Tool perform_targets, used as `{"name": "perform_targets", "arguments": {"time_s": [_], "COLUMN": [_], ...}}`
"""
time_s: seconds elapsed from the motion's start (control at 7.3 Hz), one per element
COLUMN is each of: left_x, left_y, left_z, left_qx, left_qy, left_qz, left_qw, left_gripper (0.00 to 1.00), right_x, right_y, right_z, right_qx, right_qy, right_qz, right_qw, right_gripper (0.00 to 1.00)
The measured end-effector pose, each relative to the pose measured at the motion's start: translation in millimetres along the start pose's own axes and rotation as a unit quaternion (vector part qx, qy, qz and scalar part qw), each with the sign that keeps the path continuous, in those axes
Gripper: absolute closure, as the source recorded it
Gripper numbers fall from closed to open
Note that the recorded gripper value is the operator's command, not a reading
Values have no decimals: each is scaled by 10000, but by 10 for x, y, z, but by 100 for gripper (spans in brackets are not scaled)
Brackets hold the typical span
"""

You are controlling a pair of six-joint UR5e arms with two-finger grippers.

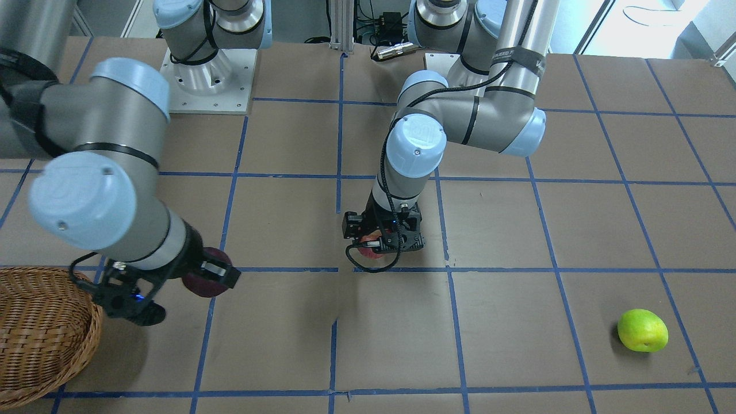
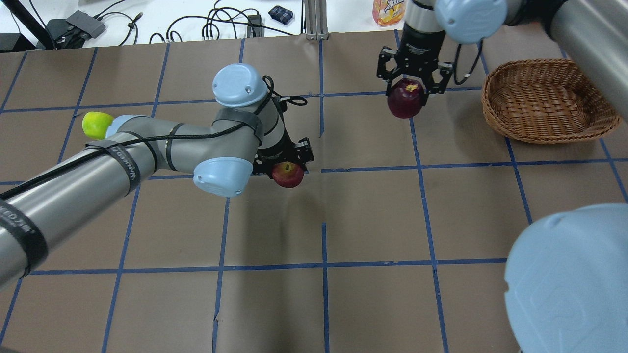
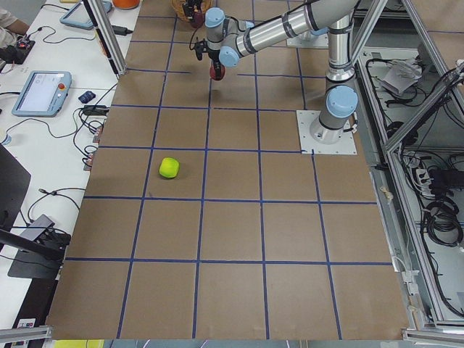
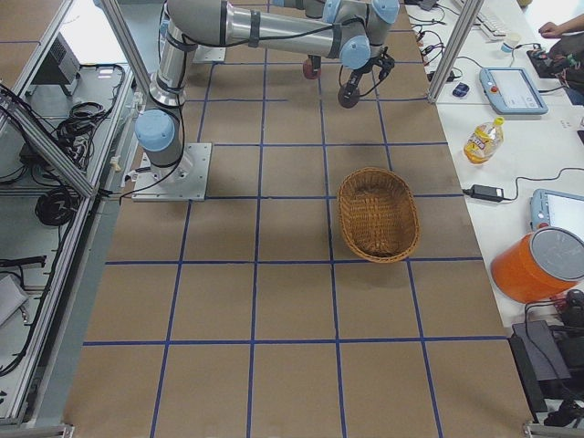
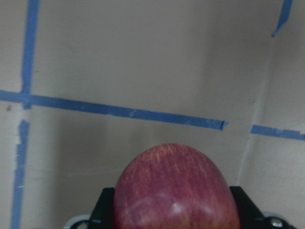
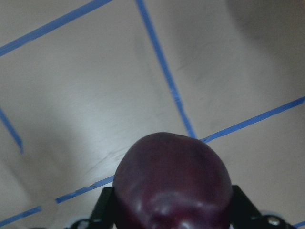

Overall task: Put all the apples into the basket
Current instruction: 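Place the red apple mid-table with the left gripper while the right carries purple apple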

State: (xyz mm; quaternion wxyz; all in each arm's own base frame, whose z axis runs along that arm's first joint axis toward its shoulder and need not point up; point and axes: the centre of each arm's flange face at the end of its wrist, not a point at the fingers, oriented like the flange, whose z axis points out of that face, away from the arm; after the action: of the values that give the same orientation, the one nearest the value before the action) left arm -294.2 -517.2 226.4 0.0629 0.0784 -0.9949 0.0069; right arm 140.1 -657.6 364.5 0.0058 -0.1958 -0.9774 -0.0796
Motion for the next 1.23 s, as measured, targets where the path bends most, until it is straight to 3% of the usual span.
{"name": "perform_targets", "arguments": {"time_s": [0.27,0.41,0.55,0.96,1.23], "left_x": [453,624,694,654,446], "left_y": [60,78,99,103,-76], "left_z": [225,295,346,236,-161], "left_qx": [196,243,242,395,448], "left_qy": [95,101,91,-144,-185], "left_qz": [122,200,260,570,626], "left_qw": [9997,9995,9993,9975,9969], "left_gripper": [89,10,0,0,0], "right_x": [876,1380,1832,2758,3065], "right_y": [-424,-667,-892,-1501,-1781], "right_z": [-139,-150,-116,199,434], "right_qx": [132,147,201,534,753], "right_qy": [433,490,498,853,1010], "right_qz": [-402,-631,-833,-1284,-1434], "right_qw": [9982,9967,9951,9866,9816], "right_gripper": [100,100,100,100,100]}}
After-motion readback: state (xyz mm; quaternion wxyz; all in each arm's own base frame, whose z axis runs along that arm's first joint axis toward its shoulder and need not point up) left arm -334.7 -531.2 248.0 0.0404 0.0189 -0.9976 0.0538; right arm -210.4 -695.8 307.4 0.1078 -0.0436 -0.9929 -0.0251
